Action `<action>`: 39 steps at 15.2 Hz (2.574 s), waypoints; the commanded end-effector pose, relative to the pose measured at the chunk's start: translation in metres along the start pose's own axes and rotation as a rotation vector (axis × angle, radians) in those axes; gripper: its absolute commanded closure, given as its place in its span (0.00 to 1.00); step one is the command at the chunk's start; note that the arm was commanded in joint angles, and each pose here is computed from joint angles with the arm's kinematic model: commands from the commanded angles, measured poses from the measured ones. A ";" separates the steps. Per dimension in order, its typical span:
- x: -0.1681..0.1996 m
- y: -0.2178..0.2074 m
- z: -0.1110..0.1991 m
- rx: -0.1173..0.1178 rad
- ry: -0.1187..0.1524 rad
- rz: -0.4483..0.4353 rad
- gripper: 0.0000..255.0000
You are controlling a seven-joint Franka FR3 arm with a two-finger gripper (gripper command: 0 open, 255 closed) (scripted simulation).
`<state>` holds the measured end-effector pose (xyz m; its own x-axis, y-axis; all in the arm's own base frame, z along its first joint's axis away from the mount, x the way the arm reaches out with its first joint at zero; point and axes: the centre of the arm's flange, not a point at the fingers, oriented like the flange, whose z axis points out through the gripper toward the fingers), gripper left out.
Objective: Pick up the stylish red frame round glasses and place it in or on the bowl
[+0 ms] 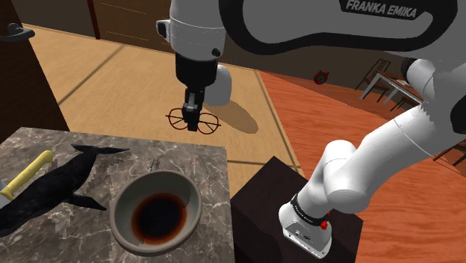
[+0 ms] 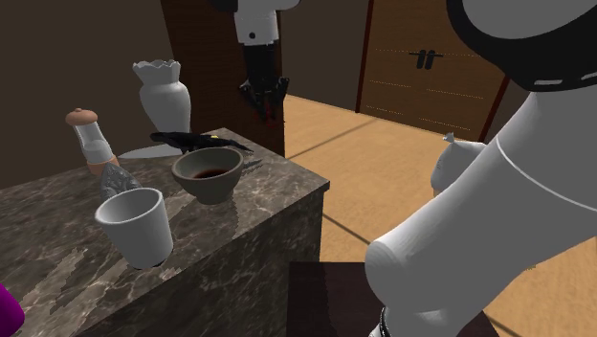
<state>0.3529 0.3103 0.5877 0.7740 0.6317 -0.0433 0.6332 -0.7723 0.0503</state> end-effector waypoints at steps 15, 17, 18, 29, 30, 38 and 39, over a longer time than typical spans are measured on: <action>0.030 -0.165 0.014 0.000 0.000 0.001 1.00; 0.031 -0.165 0.024 0.000 0.000 0.001 1.00; 0.031 -0.166 0.029 0.000 0.000 0.001 1.00; 0.032 -0.167 0.060 0.000 0.000 0.001 1.00; 0.032 -0.167 0.060 0.000 0.000 0.001 1.00; 0.032 -0.167 0.060 0.000 0.000 0.001 0.00; 0.032 -0.167 0.047 0.000 0.000 0.001 0.00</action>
<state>0.2719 0.4562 0.5233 0.7746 0.6310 -0.0433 0.6324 -0.7730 0.0501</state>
